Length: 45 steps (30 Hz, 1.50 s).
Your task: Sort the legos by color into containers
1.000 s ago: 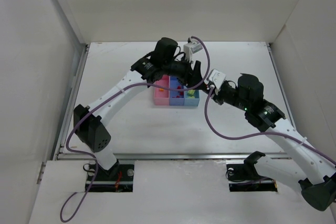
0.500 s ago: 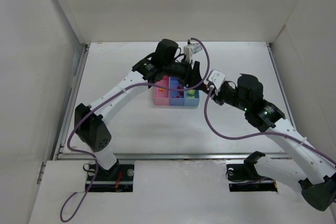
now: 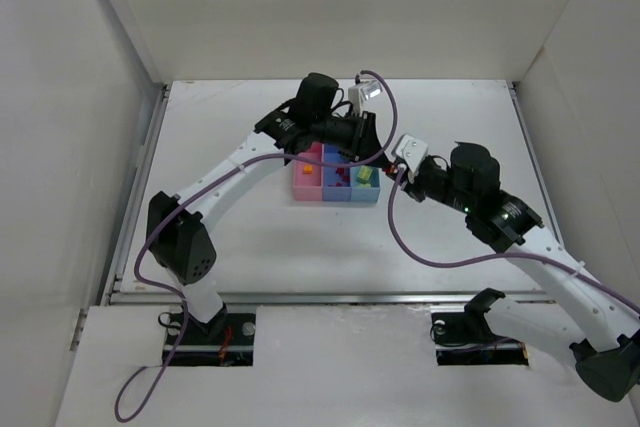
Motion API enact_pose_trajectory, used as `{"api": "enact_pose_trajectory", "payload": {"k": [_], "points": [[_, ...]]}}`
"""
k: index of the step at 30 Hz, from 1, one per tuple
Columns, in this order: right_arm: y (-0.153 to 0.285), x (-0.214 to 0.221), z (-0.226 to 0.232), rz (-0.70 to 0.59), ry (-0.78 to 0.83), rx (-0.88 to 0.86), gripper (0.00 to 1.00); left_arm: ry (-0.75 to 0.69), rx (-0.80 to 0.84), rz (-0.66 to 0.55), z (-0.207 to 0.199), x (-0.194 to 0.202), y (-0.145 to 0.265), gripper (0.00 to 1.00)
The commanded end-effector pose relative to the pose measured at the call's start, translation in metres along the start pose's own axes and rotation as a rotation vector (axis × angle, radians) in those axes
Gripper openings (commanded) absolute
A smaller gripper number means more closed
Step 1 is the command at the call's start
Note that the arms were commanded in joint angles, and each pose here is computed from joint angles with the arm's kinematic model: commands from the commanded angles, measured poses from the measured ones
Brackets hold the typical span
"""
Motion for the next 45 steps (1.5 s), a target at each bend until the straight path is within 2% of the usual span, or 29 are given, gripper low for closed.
{"api": "enact_pose_trajectory", "payload": {"k": [1, 4, 10, 20, 29, 37, 39, 42, 45], "points": [[0.002, -0.025, -0.004, -0.107, 0.031, 0.016, 0.03, -0.041, 0.056, -0.01, -0.011, -0.002, 0.003, 0.12], [0.002, -0.025, -0.004, -0.107, 0.031, 0.016, 0.03, -0.041, 0.056, -0.01, -0.012, -0.001, 0.004, 0.0], [0.001, -0.02, -0.002, -0.09, 0.026, 0.01, 0.03, -0.064, 0.052, -0.023, -0.013, -0.005, 0.01, 0.0], [-0.005, 0.033, 0.002, 0.125, 0.023, 0.054, 0.03, -0.063, -0.025, -0.062, 0.003, -0.012, 0.039, 0.0], [-0.005, 0.046, -0.006, 0.201, 0.024, 0.132, 0.03, -0.071, -0.017, -0.072, -0.006, -0.01, 0.05, 0.0], [-0.008, 0.056, -0.003, 0.231, 0.012, 0.128, 0.03, -0.064, -0.043, -0.059, 0.004, -0.002, 0.052, 0.0], [-0.008, 0.056, -0.003, 0.231, 0.012, 0.128, 0.03, -0.075, -0.082, -0.069, 0.011, -0.004, 0.055, 0.0], [-0.005, 0.047, -0.005, 0.202, 0.004, 0.135, 0.03, -0.129, -0.231, -0.088, 0.034, -0.008, 0.056, 0.0], [-0.002, 0.04, -0.006, 0.169, -0.005, 0.141, 0.03, -0.233, -0.488, -0.099, 0.082, -0.015, 0.058, 0.0]]}}
Point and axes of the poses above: each gripper's point midway between its finger pads, its own y axis back along the fingers, its own z axis along the line the jaws close on, x = y × z, the point moved 5 cm from there along y, back along the fingers, and after that the axes turned 1 degree about y, right-handed, at the moved point
